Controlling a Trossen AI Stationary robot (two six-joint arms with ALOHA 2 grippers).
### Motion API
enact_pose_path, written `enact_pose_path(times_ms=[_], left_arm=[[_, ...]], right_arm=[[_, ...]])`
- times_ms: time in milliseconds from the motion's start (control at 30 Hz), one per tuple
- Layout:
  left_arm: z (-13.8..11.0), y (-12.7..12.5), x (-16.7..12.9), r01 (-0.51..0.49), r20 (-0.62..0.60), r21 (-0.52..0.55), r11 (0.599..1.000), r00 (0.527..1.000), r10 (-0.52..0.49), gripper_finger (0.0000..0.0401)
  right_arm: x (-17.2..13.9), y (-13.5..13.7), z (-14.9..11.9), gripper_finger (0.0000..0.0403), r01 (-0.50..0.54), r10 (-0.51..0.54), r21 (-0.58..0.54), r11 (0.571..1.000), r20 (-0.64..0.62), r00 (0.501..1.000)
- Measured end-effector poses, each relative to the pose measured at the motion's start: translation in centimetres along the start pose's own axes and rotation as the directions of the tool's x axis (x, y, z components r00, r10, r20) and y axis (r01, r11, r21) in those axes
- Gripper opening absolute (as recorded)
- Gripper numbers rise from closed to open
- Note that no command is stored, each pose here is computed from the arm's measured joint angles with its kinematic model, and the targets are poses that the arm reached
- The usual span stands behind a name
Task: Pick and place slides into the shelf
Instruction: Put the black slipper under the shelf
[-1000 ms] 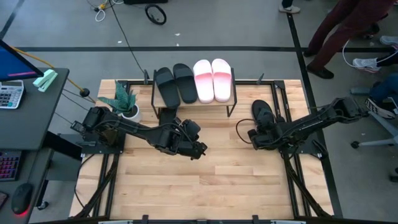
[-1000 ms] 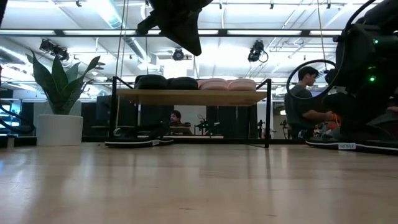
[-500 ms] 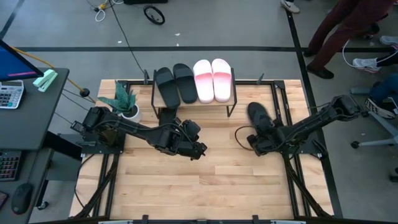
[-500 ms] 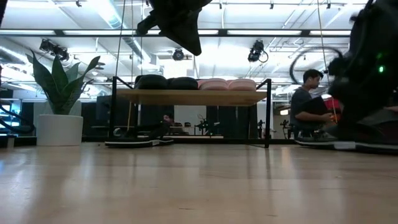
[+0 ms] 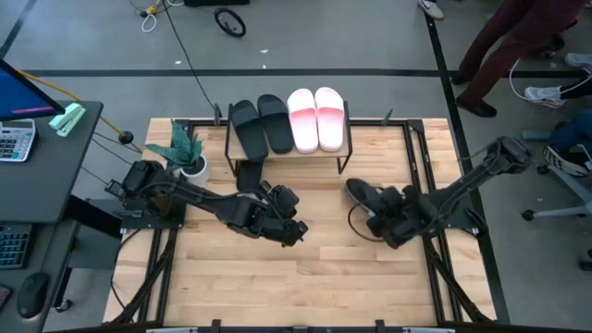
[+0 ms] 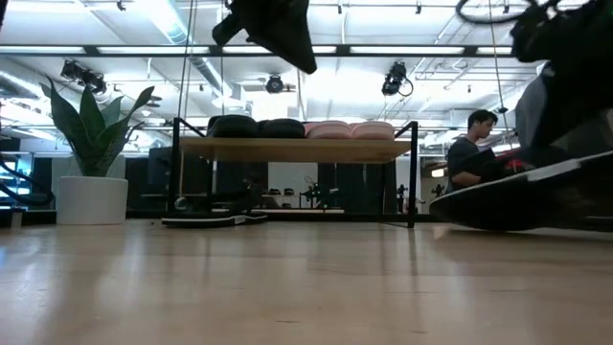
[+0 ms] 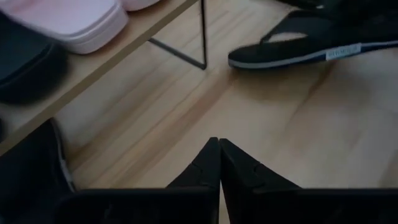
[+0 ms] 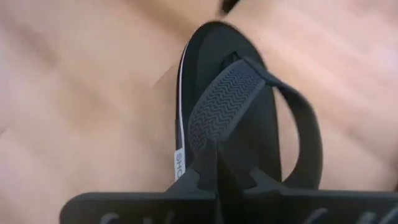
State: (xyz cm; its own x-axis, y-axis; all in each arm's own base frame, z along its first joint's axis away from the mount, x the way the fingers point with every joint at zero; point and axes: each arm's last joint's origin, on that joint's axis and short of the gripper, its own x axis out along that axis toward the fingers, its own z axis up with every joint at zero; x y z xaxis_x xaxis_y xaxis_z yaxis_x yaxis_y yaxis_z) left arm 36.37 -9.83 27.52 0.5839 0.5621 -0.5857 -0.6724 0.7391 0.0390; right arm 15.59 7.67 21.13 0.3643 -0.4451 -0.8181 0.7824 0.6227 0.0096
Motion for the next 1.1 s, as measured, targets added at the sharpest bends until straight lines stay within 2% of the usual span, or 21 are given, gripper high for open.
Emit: enact_pose_path(times_ms=[100, 200, 300, 367, 500, 633, 700, 767, 900, 1100], left_arm=[[-0.2, -0.6, -0.5, 0.029, 0.015, 0.022, 0.999, 0.999, -0.03, 0.002], [-0.3, -1.0, -0.9, 0.055, 0.029, 0.049, 0.997, 0.998, -0.056, 0.0022], [0.1, -1.3, -1.3, 0.074, 0.042, 0.066, 0.995, 0.996, -0.077, 0.0015], [0.9, -1.5, -1.7, 0.085, 0.059, 0.06, 0.995, 0.994, -0.089, 0.0008], [2.8, -1.7, -2.8, 0.108, 0.097, 0.105, 0.989, 0.988, -0.118, 0.0005], [5.0, -2.1, -4.8, 0.147, 0.149, 0.133, 0.98, 0.975, -0.167, 0.0018], [5.8, -2.2, -5.6, 0.165, 0.166, 0.128, 0.978, 0.969, -0.185, 0.0023], [6.4, -2.1, -6.5, 0.171, 0.166, 0.134, 0.976, 0.967, -0.192, 0.0025], [6.2, -1.9, -7.7, 0.155, 0.123, 0.199, 0.968, 0.976, -0.182, 0.0021], [4.6, -1.8, -8.5, 0.134, 0.054, 0.294, 0.946, 0.986, -0.157, 0.0007]], right_arm=[[-0.8, 1.3, -1.1, 0.0, -0.071, 0.07, -0.013, 0.997, -0.075, 0.995], [-0.9, 3.3, -2.5, 0.0, -0.19, 0.188, -0.01, 0.982, -0.091, 0.978], [-0.5, 6.0, -3.5, 0.0, -0.311, 0.31, -0.05, 0.949, -0.027, 0.95], [0.4, 7.7, -3.6, 0.0, -0.347, 0.352, -0.086, 0.934, 0.055, 0.934], [3.4, 10.0, -2.7, 0.0, -0.304, 0.326, -0.142, 0.942, 0.182, 0.928], [7.7, 11.3, -0.2, 0.0, -0.26, 0.277, -0.101, 0.96, 0.253, 0.927], [9.6, 11.8, 0.9, 0.0001, -0.259, 0.279, -0.109, 0.96, 0.276, 0.92], [10.8, 12.0, 1.8, 0.0007, -0.28, 0.316, -0.167, 0.945, 0.255, 0.914], [11.5, 11.8, 2.8, 0.0026, -0.249, 0.328, -0.302, 0.92, 0.245, 0.913], [9.4, 11.2, 4.6, 0.0055, -0.258, 0.359, -0.325, 0.91, 0.302, 0.883]])
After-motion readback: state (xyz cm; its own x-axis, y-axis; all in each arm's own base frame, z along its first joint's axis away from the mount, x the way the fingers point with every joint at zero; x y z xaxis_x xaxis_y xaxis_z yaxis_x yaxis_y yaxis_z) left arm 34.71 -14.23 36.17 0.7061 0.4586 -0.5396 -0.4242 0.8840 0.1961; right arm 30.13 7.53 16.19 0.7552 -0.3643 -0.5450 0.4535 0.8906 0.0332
